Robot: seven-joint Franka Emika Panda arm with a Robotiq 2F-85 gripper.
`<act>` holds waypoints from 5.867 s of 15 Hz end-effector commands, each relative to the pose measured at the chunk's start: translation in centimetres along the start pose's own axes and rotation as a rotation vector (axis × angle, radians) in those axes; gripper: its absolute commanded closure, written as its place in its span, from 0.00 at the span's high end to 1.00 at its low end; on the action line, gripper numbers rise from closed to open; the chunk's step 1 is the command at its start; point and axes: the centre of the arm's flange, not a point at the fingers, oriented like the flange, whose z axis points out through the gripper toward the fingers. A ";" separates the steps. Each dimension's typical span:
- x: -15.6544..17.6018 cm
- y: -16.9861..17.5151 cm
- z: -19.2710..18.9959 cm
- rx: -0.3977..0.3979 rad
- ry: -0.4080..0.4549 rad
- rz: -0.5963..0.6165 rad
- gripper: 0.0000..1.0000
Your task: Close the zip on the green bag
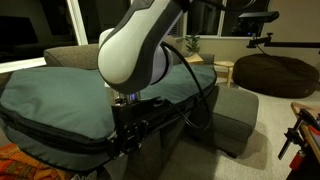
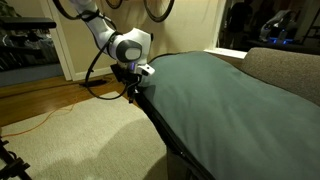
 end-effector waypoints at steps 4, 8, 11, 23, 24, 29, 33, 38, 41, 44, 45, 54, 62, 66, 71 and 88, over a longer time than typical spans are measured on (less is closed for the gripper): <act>0.0 0.0 0.0 0.000 0.000 0.000 0.30; 0.0 0.0 0.0 0.000 0.000 0.000 0.30; 0.0 0.0 0.0 0.000 0.000 0.000 0.30; -0.7 -0.4 -0.1 0.000 0.002 -0.006 0.67; -0.9 -0.6 -0.1 0.001 0.000 -0.008 0.74; -0.7 -0.3 0.3 -0.018 0.016 -0.016 1.00; -0.2 -0.4 0.5 -0.011 0.026 -0.031 1.00; 0.2 -0.5 0.7 -0.005 0.029 -0.034 0.80; 0.5 -0.6 0.7 -0.004 0.031 -0.032 0.63; 0.6 -0.8 0.7 -0.004 0.031 -0.031 0.43; 0.6 -0.9 0.7 -0.004 0.032 -0.032 0.35; 0.5 -1.0 0.9 -0.013 0.023 -0.026 0.07; 0.3 -0.7 1.2 -0.003 0.023 -0.029 0.22; 0.4 0.3 1.3 0.016 0.022 -0.024 0.56; 0.1 -0.7 0.8 -0.001 0.001 -0.023 0.56; 0.1 -0.7 0.8 -0.001 0.000 -0.023 0.56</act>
